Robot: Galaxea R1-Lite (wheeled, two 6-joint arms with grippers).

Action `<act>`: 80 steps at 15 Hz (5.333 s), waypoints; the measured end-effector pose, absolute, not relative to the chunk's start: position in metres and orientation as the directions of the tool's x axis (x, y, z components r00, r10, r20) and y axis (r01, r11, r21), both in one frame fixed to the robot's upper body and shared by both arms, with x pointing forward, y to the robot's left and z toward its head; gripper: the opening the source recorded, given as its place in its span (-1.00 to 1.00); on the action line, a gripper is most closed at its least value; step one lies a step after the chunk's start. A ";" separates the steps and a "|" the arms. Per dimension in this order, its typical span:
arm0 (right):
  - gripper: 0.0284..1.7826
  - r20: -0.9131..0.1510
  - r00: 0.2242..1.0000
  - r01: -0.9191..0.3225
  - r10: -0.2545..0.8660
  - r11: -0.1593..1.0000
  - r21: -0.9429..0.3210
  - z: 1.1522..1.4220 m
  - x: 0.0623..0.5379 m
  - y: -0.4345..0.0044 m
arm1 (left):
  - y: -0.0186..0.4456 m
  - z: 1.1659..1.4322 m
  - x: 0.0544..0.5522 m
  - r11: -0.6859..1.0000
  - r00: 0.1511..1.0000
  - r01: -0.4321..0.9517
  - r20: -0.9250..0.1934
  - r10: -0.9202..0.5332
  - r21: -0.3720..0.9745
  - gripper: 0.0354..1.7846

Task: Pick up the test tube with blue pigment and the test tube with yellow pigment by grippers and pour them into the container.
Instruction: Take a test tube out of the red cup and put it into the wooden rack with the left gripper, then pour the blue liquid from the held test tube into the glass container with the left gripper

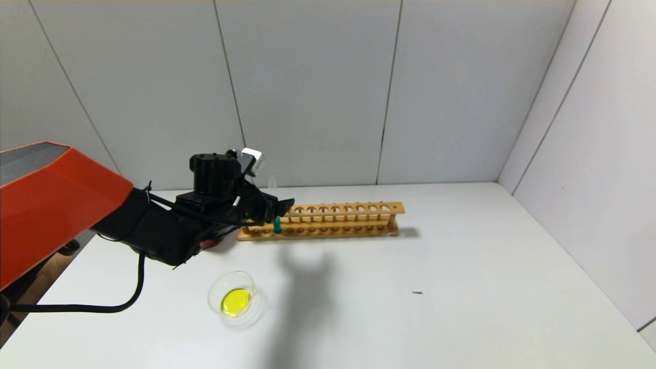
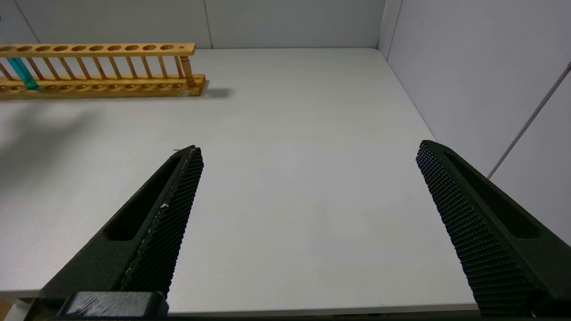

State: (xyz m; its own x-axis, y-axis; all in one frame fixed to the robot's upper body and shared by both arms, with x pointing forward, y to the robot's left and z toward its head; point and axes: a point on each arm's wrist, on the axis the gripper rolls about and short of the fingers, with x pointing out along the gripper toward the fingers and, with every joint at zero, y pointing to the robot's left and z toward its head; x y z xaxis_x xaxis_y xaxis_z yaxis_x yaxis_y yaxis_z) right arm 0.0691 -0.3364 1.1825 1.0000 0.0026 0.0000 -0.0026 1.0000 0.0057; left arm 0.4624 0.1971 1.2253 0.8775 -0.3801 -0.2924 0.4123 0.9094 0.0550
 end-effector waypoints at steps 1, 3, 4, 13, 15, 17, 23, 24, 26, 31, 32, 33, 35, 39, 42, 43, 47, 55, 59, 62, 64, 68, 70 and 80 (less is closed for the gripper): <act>0.96 0.000 1.000 -0.002 0.002 1.000 0.006 1.182 0.069 -0.336 | 0.196 1.221 0.466 0.910 0.876 0.412 -0.298 -0.379 0.053 0.96; 0.96 0.000 1.000 -0.003 0.003 1.000 0.006 1.182 0.069 -0.336 | 0.194 1.214 0.471 0.909 0.873 0.412 -0.309 -0.378 0.053 0.96; 0.96 0.000 1.000 -0.003 0.003 1.000 0.006 1.182 0.069 -0.336 | 0.193 1.212 0.474 0.912 0.875 0.406 -0.311 -0.371 0.054 0.96; 0.96 0.000 1.000 -0.003 0.003 1.000 0.006 1.182 0.069 -0.336 | 0.185 1.202 0.490 0.920 0.886 0.387 -0.303 -0.352 0.062 -0.20; 0.96 0.000 1.000 -0.002 0.002 1.000 0.006 1.182 0.069 -0.336 | 0.185 1.202 0.490 0.920 0.886 0.387 -0.302 -0.352 0.062 -0.55; 0.96 0.000 1.000 -0.003 0.003 1.000 0.006 1.182 0.069 -0.336 | 0.184 1.206 0.489 0.920 0.888 0.387 -0.295 -0.353 0.063 -0.68; 0.96 0.000 1.000 -0.003 0.003 1.000 0.006 1.182 0.069 -0.336 | 0.183 1.236 0.479 0.917 0.898 0.392 -0.246 -0.365 0.071 -0.68; 0.96 0.000 1.000 -0.003 0.003 1.000 0.006 1.182 0.069 -0.336 | 0.184 1.244 0.476 0.917 0.900 0.393 -0.236 -0.366 0.074 -0.68; 0.96 0.000 1.000 -0.002 0.002 1.000 0.006 1.182 0.069 -0.336 | 0.186 1.265 0.469 0.914 0.903 0.397 -0.214 -0.373 0.081 -0.68; 0.96 0.000 1.000 -0.003 0.003 1.000 0.006 1.182 0.069 -0.336 | 0.194 1.324 0.433 0.879 0.905 0.424 -0.135 -0.403 0.220 -0.68; 0.96 0.000 1.000 -0.002 0.002 1.000 0.006 1.182 0.069 -0.336 | 0.194 1.331 0.424 0.869 0.904 0.428 -0.122 -0.410 0.249 -0.68; 0.96 0.000 1.000 -0.003 0.003 1.000 0.006 1.182 0.069 -0.336 | 0.195 1.332 0.416 0.854 0.902 0.432 -0.125 -0.413 0.289 -0.68; 0.96 0.000 1.000 -0.002 0.002 1.000 0.006 1.182 0.069 -0.336 | 0.202 1.327 0.398 0.795 0.898 0.437 -0.152 -0.413 0.420 -0.68; 0.96 0.000 1.000 -0.003 0.003 1.000 0.006 1.182 0.069 -0.336 | 0.225 1.296 0.366 0.588 0.885 0.456 -0.273 -0.376 0.668 -0.68; 0.96 0.000 1.000 -0.003 0.003 1.000 0.006 1.182 0.069 -0.336 | 0.243 1.281 0.356 0.407 0.881 0.453 -0.328 -0.342 0.793 -0.68; 0.96 0.000 1.000 -0.002 0.002 1.000 0.006 1.182 0.069 -0.336 | 0.246 1.278 0.354 0.345 0.875 0.454 -0.339 -0.345 0.821 -0.68; 0.96 0.000 1.000 -0.003 0.003 1.000 0.006 1.182 0.069 -0.336 | 0.256 1.250 0.340 0.092 0.838 0.492 -0.441 -0.321 0.866 -0.68; 0.96 0.000 1.000 -0.003 0.003 1.000 0.006 1.182 0.069 -0.336 | 0.284 1.213 0.332 -0.137 0.790 0.558 -0.575 -0.215 0.818 -0.68; 0.96 0.000 1.000 -0.003 0.003 1.000 0.006 1.182 0.069 -0.336 | 0.286 1.208 0.342 -0.225 0.789 0.549 -0.588 -0.177 0.805 -0.68; 0.96 0.000 1.000 -0.003 0.003 1.000 0.006 1.182 0.069 -0.336 | 0.284 1.208 0.355 -0.305 0.796 0.519 -0.581 -0.168 0.799 -0.68; 0.96 0.000 1.000 -0.003 0.003 1.000 0.006 1.182 0.069 -0.336 | 0.283 1.206 0.360 -0.331 0.799 0.518 -0.584 -0.142 0.789 -0.68; 0.96 0.000 1.000 -0.002 0.002 1.000 0.006 1.182 0.069 -0.336 | 0.284 1.205 0.362 -0.401 0.801 0.506 -0.589 -0.110 0.763 -0.68; 0.96 0.000 1.000 -0.003 0.003 1.000 0.006 1.182 0.069 -0.336 | 0.284 1.205 0.362 -0.436 0.808 0.499 -0.584 -0.079 0.749 -0.68; 0.96 0.000 1.000 -0.003 0.003 1.000 0.006 1.182 0.069 -0.336 | 0.266 1.203 0.360 -0.496 0.818 0.506 -0.575 0.016 0.706 -0.68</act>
